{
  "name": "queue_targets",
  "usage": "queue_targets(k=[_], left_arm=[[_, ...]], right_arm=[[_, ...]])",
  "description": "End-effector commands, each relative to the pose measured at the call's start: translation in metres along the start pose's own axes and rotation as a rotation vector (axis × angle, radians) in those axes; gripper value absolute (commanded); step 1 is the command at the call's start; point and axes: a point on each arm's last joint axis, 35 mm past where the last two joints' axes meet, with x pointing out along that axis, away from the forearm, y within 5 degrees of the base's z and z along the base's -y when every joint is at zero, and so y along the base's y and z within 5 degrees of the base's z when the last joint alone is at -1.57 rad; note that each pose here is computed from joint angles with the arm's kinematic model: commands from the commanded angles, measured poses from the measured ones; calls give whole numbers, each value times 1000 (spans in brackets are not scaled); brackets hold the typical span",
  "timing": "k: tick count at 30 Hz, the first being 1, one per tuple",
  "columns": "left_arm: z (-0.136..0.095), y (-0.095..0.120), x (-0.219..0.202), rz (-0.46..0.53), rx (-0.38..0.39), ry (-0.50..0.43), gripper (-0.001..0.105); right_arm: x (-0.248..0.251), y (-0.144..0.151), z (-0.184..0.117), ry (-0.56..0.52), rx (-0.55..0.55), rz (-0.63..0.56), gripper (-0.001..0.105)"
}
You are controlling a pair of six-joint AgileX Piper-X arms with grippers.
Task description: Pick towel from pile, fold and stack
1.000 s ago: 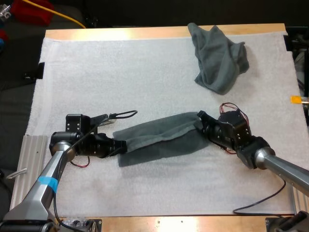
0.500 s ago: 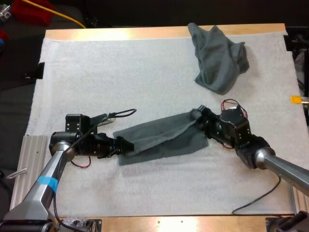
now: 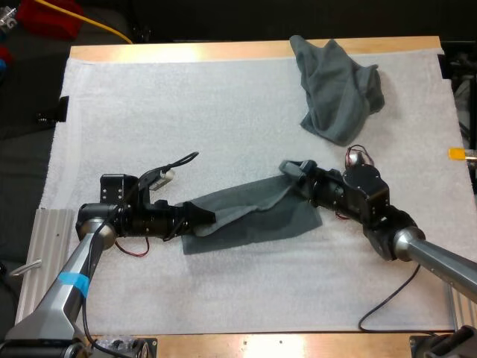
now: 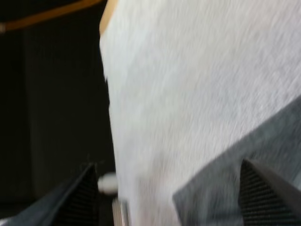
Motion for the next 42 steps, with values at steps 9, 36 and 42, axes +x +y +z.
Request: queue_targets(k=[9, 36, 42], left_arm=[[11, 7, -20, -126, -103, -54, 69], [-12, -23, -53, -129, 39, -148, 69], [-38, -42, -61, 2, 130, -191, 69]], right_arm=[[-2, 5, -2, 131, -19, 95, 62], [-53, 15, -10, 151, -301, -212, 62], [-66, 16, -14, 188, -343, -271, 62]])
